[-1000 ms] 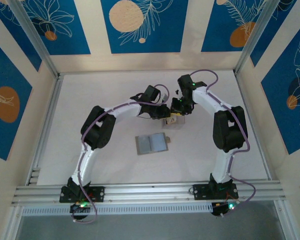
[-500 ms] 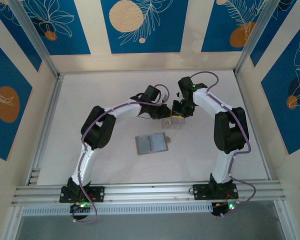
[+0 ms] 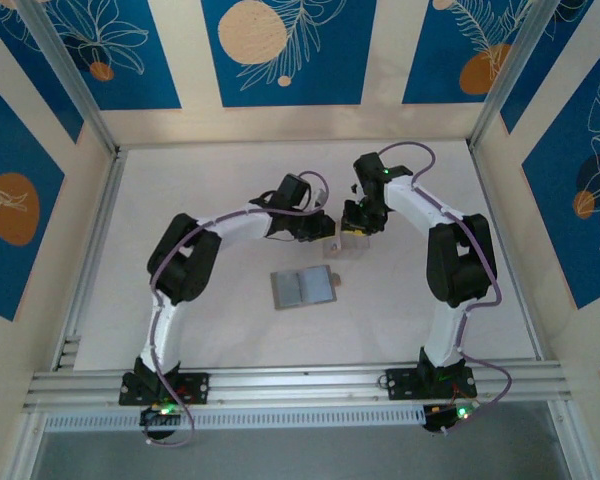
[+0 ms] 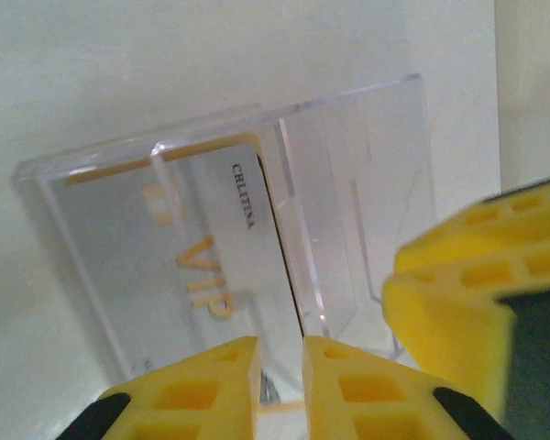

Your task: Put the credit cards into the card holder

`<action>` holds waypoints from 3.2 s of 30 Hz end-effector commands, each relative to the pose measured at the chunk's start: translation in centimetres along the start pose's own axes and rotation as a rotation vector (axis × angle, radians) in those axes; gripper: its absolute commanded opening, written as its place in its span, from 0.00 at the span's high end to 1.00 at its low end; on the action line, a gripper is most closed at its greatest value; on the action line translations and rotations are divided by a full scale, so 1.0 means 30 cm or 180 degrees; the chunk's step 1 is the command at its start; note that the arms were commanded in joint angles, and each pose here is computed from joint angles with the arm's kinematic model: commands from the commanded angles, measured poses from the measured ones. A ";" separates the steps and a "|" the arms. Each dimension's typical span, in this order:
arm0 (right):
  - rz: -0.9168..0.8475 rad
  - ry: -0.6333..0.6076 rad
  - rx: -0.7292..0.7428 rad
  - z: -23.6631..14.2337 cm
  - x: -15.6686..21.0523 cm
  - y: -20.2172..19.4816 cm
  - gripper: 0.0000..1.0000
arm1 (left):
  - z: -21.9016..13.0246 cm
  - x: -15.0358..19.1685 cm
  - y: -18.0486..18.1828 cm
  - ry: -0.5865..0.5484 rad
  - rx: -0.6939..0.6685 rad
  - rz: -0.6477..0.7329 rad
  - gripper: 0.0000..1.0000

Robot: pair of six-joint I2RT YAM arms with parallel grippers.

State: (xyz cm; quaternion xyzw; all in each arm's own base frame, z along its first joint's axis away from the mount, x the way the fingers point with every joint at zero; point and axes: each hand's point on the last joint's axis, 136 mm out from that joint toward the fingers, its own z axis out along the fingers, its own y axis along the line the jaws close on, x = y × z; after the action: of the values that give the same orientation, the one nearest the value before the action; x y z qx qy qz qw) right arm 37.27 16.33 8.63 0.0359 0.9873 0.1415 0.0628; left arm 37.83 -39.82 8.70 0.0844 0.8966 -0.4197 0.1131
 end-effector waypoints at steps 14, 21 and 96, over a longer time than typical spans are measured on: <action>-0.0303 0.0033 0.0588 0.072 -0.015 0.022 0.67 | -0.072 -0.099 0.099 -0.0142 -0.0699 0.0229 0.56; -0.0377 0.0085 0.0741 0.114 -0.007 0.019 0.67 | -0.038 -0.114 0.142 -0.0112 -0.0809 0.0169 0.50; -0.0474 -0.0637 -0.0284 -0.263 0.038 0.173 1.00 | -0.330 0.174 0.157 0.0002 -0.0741 0.0118 0.53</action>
State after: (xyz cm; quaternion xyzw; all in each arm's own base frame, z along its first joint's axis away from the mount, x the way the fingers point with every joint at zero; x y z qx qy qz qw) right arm 36.12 16.53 15.82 -0.0134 0.9823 0.0957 0.1604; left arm 35.04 -30.71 11.48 0.0785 0.9270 -0.3332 0.1533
